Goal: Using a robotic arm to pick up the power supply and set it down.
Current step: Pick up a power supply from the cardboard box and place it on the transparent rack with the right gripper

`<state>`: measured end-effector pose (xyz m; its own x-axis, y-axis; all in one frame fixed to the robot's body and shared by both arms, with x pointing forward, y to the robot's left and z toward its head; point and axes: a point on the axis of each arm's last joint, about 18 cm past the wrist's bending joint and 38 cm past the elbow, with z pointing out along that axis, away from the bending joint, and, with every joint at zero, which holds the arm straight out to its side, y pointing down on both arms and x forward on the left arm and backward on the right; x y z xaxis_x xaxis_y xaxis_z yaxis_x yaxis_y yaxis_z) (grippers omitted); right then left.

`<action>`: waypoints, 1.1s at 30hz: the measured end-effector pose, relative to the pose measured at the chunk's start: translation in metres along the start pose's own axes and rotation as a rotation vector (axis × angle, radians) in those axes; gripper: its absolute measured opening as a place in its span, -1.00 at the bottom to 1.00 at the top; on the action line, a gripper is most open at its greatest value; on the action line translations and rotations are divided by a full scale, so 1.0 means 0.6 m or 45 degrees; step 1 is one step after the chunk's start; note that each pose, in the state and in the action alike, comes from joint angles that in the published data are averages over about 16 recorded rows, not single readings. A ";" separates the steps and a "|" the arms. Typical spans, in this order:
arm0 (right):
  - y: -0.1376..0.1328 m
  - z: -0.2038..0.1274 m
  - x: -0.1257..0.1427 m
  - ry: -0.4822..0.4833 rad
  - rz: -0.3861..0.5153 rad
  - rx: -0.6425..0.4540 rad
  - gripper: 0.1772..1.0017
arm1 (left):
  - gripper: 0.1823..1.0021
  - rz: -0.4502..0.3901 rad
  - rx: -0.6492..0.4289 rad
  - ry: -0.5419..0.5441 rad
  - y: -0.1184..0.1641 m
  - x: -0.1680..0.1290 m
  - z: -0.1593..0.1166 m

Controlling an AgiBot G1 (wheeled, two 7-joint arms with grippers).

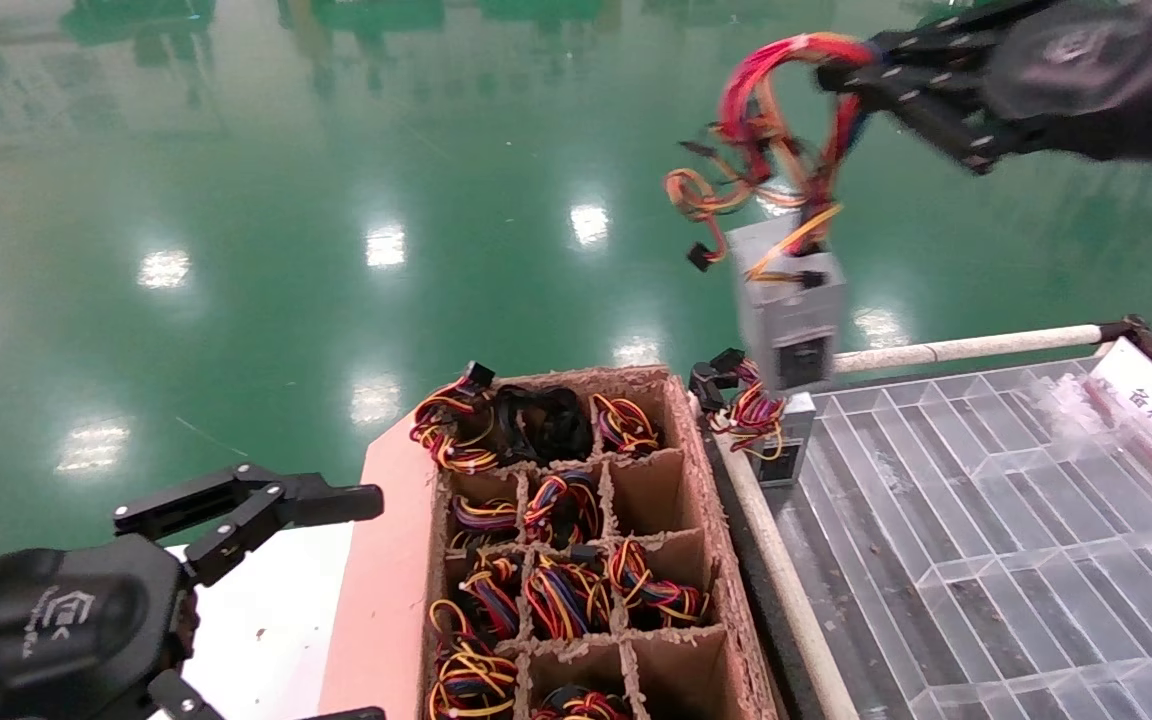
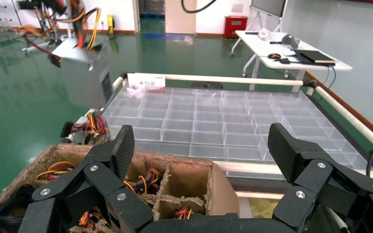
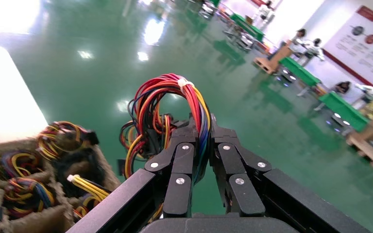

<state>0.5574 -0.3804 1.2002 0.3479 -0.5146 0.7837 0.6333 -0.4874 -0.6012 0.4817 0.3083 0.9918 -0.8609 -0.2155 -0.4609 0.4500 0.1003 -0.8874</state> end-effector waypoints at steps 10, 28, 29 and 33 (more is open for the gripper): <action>0.035 -0.063 0.007 0.054 -0.003 -0.150 -0.92 | 1.00 0.000 0.000 0.000 0.000 0.000 0.000; 0.136 -0.027 -0.025 -0.042 0.023 -0.383 -0.92 | 1.00 0.000 0.000 0.000 0.000 0.000 0.000; 0.140 -0.021 -0.027 -0.052 0.025 -0.388 -0.92 | 1.00 0.000 0.000 0.000 0.000 0.000 0.000; 0.154 0.002 -0.037 -0.094 0.039 -0.394 -0.92 | 1.00 0.000 0.000 0.000 0.000 0.000 0.000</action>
<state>0.6089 -0.4132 1.1271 0.4198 -0.4856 0.7668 0.3851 -0.6698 -0.6349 0.4817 0.3083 0.9918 -0.8609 -0.2155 -0.4609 0.4500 0.1003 -0.8874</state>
